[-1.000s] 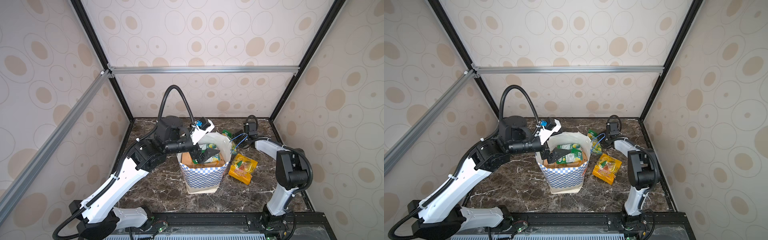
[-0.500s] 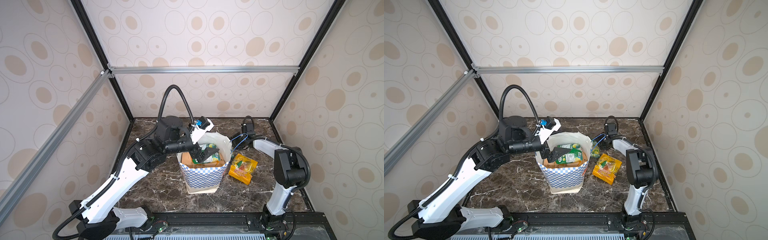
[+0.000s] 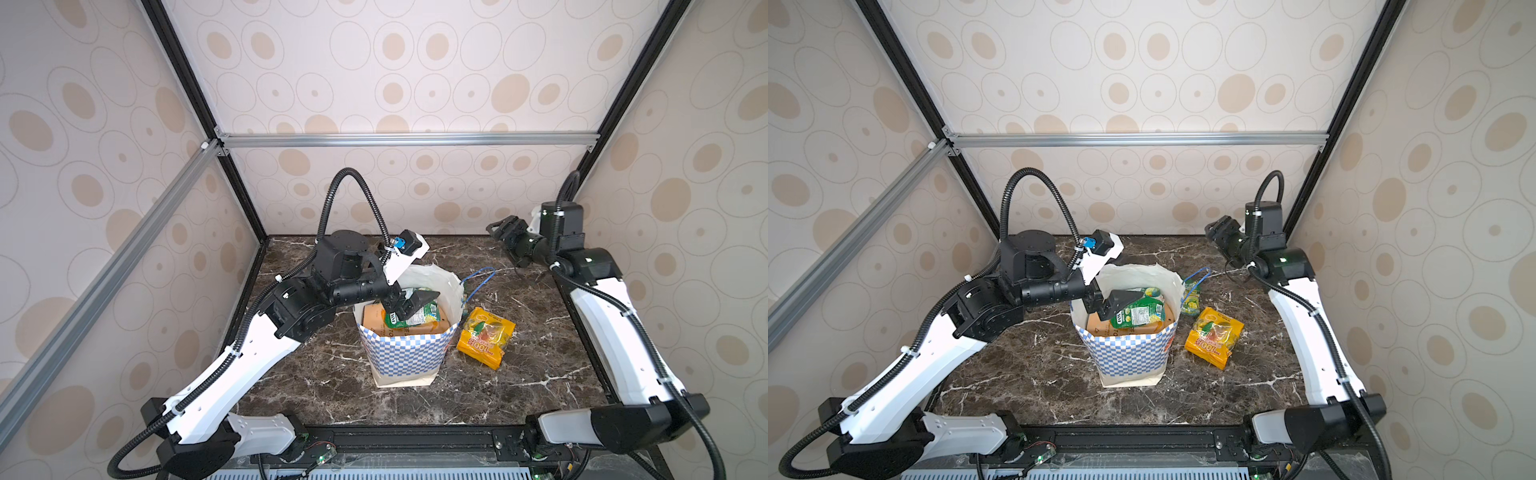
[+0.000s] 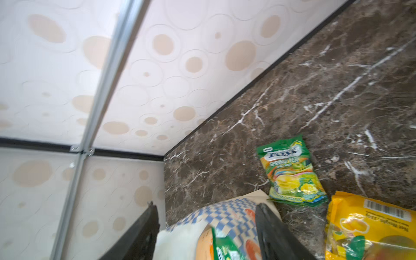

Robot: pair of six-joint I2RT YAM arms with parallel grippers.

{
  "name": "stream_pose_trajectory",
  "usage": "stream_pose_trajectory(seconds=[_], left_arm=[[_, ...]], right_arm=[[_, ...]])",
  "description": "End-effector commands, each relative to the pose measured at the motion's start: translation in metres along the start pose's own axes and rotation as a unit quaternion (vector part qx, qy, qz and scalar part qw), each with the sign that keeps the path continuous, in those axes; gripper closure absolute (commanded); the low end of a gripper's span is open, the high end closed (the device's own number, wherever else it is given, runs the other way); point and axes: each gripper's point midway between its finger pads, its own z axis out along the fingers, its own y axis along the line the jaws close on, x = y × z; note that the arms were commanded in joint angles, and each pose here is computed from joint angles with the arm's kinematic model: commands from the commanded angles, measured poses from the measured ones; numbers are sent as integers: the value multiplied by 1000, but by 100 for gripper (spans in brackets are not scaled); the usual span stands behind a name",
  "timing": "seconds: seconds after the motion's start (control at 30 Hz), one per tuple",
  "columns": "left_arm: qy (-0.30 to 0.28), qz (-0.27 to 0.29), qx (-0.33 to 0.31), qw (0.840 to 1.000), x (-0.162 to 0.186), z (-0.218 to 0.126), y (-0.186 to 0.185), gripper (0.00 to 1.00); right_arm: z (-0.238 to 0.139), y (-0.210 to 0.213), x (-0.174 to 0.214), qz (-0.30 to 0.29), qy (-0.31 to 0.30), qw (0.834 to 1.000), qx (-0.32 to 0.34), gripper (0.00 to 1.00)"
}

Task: Take the snacks out of the paper bag
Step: 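Move the right gripper back over the bag and lower it inside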

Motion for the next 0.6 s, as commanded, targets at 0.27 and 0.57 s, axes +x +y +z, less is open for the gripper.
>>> stream_pose_trajectory(seconds=[0.27, 0.57], left_arm=[[-21, 118, -137, 983, -11, -61, 31, 2], [-29, 86, -165, 982, 11, -97, 27, 2]], right_arm=[[-17, 49, 107, -208, 147, 965, 59, 26], [9, 26, 153, -353, 224, 895, 155, 25]])
